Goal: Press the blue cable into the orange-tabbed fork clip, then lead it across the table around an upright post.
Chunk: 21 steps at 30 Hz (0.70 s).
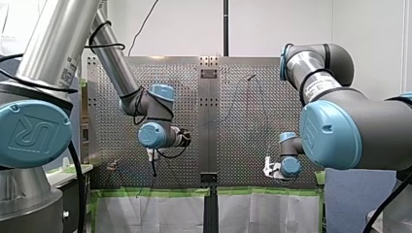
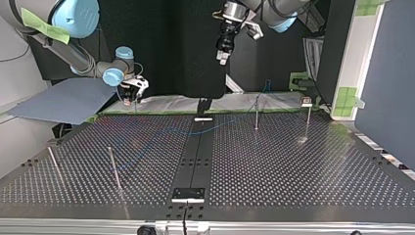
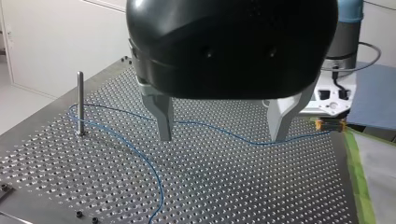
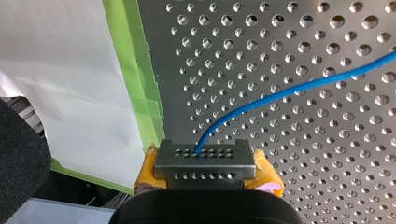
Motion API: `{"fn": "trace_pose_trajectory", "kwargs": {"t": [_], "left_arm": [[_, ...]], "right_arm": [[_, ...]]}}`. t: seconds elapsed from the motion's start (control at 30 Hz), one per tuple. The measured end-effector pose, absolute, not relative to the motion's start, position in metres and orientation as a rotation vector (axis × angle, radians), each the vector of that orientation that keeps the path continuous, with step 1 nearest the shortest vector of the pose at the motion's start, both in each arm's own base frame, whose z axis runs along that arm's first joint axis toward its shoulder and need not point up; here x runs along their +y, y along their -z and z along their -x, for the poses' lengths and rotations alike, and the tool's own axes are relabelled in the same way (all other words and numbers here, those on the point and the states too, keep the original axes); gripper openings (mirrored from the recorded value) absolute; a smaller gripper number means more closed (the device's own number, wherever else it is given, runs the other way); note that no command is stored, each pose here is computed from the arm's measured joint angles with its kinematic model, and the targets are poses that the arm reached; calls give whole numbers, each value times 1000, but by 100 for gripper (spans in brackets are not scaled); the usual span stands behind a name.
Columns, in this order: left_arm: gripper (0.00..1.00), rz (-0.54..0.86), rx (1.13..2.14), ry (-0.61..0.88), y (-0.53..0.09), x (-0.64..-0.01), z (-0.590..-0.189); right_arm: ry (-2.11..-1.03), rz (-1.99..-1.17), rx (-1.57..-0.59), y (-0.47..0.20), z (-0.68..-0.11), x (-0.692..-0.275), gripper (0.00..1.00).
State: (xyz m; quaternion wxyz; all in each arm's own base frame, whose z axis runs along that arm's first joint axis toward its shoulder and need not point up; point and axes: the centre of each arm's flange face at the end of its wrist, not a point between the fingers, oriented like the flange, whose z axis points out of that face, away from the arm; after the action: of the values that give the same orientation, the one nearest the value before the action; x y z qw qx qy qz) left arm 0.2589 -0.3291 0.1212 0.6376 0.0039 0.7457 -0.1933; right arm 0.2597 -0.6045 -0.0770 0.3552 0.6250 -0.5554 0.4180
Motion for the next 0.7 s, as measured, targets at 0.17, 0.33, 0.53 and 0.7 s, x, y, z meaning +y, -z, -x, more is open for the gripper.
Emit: {"fn": "trace_pose_trajectory", "kwargs": {"t": [0.17, 0.33, 0.53, 0.7], "left_arm": [[100, -14, 1702, 438, -113, -320, -247], [100, -24, 1702, 437, -105, -311, -236], [100, -34, 1702, 434, -97, -299, -222], [100, -48, 1700, 423, -91, -290, -210]], "right_arm": [[-1080, -1615, -1435, 77, -260, -604, 2], [-1079, -1617, -1433, 77, -260, -604, 2], [-1079, -1619, -1429, 77, -261, -604, 2], [-1074, -1629, -1407, 76, -264, -605, 2]]}}
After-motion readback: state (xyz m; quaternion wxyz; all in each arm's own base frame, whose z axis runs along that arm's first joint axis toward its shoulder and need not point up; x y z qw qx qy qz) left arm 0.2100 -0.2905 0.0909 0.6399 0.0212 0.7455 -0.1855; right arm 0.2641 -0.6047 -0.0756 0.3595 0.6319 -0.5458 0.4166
